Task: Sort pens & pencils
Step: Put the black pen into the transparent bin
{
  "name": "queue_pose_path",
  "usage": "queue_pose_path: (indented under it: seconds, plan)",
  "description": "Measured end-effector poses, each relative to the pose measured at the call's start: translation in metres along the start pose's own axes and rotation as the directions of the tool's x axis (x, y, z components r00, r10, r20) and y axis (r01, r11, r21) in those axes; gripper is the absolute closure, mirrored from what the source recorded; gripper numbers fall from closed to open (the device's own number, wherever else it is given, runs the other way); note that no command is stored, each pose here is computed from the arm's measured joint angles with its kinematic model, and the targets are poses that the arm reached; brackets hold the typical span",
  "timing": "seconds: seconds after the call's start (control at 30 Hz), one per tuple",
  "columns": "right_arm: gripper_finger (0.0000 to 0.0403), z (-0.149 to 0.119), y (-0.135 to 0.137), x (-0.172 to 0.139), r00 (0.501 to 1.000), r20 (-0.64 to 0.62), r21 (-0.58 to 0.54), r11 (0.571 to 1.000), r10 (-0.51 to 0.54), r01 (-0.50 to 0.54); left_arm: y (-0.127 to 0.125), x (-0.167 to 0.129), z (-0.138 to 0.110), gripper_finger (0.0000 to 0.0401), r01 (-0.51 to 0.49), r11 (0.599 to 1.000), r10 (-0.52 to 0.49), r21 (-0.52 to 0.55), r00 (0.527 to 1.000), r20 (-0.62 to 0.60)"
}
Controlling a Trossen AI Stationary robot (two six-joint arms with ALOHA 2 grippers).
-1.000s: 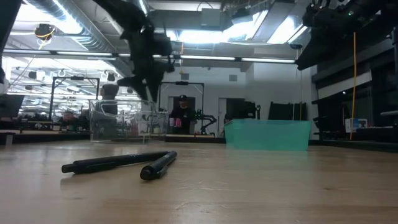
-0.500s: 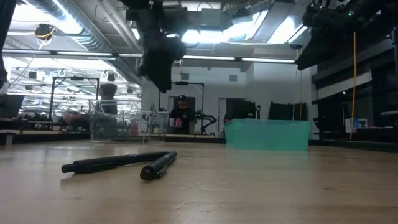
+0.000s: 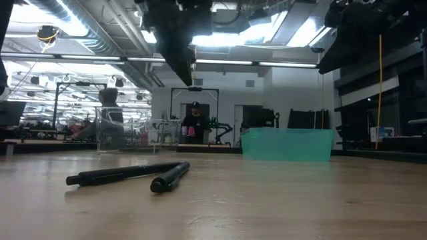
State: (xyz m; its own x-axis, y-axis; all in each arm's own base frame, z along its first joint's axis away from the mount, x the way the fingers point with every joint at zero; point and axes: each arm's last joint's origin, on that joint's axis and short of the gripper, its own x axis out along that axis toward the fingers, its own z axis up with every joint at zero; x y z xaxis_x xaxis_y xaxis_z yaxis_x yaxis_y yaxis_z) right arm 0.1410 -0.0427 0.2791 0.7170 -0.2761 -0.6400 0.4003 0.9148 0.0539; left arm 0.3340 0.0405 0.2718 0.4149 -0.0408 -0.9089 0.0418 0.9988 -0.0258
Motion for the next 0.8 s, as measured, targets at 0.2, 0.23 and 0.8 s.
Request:
queue_pose_path:
  seconds: [0.2,0.23,0.8]
  plan:
    - [0.0201,0.000,0.000,0.000,1.000,-0.003,-0.006,1.000,0.017,-0.017,-0.045,0.003,0.008,0.0320,0.050,0.988,-0.056,0.150,0.998,0.039]
    - [0.0201,0.000,0.000,0.000,1.000,-0.003,-0.006,1.000,0.017,-0.017,-0.053,0.003,0.011,0.0320,0.053,0.982,-0.066,0.182,0.996,0.067]
    - [0.0201,-0.005,0.005,-0.009,0.993,-0.013,0.040,0.993,0.114,-0.114,-0.079,-0.005,0.043,0.0321,0.085,0.955,0.041,-0.283,0.910,0.413]
